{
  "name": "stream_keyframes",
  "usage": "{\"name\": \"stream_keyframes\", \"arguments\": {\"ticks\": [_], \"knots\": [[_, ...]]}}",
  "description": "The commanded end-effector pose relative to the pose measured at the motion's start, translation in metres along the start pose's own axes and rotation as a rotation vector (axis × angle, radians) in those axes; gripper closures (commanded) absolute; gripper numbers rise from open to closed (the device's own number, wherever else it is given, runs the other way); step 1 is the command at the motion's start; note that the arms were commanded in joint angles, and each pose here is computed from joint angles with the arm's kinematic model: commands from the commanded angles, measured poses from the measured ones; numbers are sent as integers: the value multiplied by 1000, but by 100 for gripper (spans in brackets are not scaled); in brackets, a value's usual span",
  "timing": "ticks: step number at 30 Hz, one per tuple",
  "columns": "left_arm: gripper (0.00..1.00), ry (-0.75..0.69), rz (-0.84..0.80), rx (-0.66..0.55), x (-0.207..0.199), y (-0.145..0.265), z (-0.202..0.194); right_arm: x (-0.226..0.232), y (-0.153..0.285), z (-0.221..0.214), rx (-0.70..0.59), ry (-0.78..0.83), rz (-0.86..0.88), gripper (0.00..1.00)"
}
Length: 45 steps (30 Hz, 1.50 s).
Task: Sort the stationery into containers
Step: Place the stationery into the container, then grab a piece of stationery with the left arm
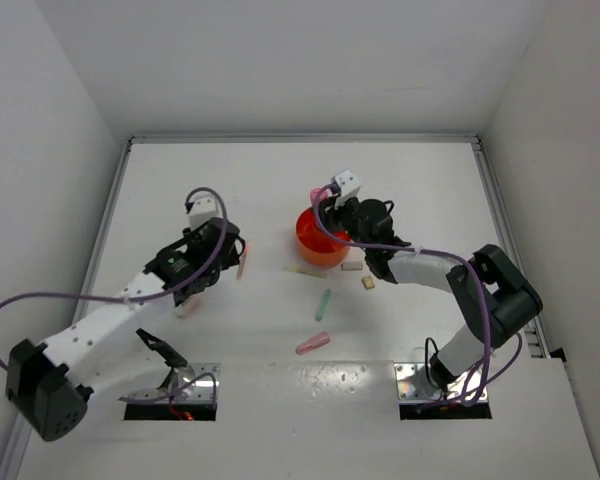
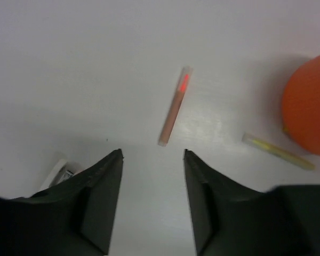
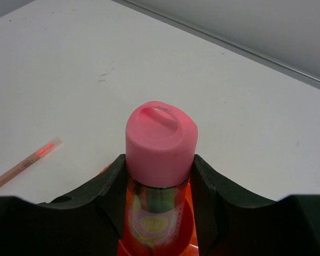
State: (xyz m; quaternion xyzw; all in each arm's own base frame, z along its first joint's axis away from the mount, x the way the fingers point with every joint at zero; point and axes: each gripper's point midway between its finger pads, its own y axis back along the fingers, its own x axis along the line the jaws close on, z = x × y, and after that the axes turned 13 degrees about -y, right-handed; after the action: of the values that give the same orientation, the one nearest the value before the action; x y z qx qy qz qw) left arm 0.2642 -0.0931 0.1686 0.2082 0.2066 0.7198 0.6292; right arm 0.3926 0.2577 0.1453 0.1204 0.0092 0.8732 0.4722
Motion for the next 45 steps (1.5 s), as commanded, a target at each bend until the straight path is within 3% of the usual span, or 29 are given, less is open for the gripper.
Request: {"name": "stream_keyframes", "arguments": {"ticks": [1, 5, 12, 14, 15, 19, 23, 25, 29, 39, 45], "knots": [[40, -30, -107, 60, -37, -15, 3, 22, 4, 28, -89, -22, 101, 57], [34, -65, -99, 120, -52, -37, -10, 24, 7, 29, -75, -22, 112, 43], [33, -127, -46, 183, -60, -71, -22, 29, 11, 40, -82, -30, 124, 41], [40, -123, -44, 171, -63, -79, -17, 30, 14, 46, -96, -29, 127, 43], [43, -127, -40, 166, -62, -82, -13, 32, 17, 57, -122, -28, 132, 48], [46, -175, -62, 248, -70, -105, -35, 31, 28, 76, -109, -12, 104, 100], [46, -201, -42, 269, -77, -123, -40, 28, 42, 97, -120, 2, 76, 98], [48, -205, -34, 274, -79, -132, -37, 29, 56, 107, -147, 15, 90, 82], [55, -210, -2, 305, -73, -151, -41, 30, 75, 111, -180, 26, 96, 81], [55, -203, 18, 356, -59, -171, -56, 23, 90, 110, -189, -2, 80, 81], [76, -211, -38, 433, -63, -177, -78, 20, 92, 114, -201, -22, 66, 81]]}}
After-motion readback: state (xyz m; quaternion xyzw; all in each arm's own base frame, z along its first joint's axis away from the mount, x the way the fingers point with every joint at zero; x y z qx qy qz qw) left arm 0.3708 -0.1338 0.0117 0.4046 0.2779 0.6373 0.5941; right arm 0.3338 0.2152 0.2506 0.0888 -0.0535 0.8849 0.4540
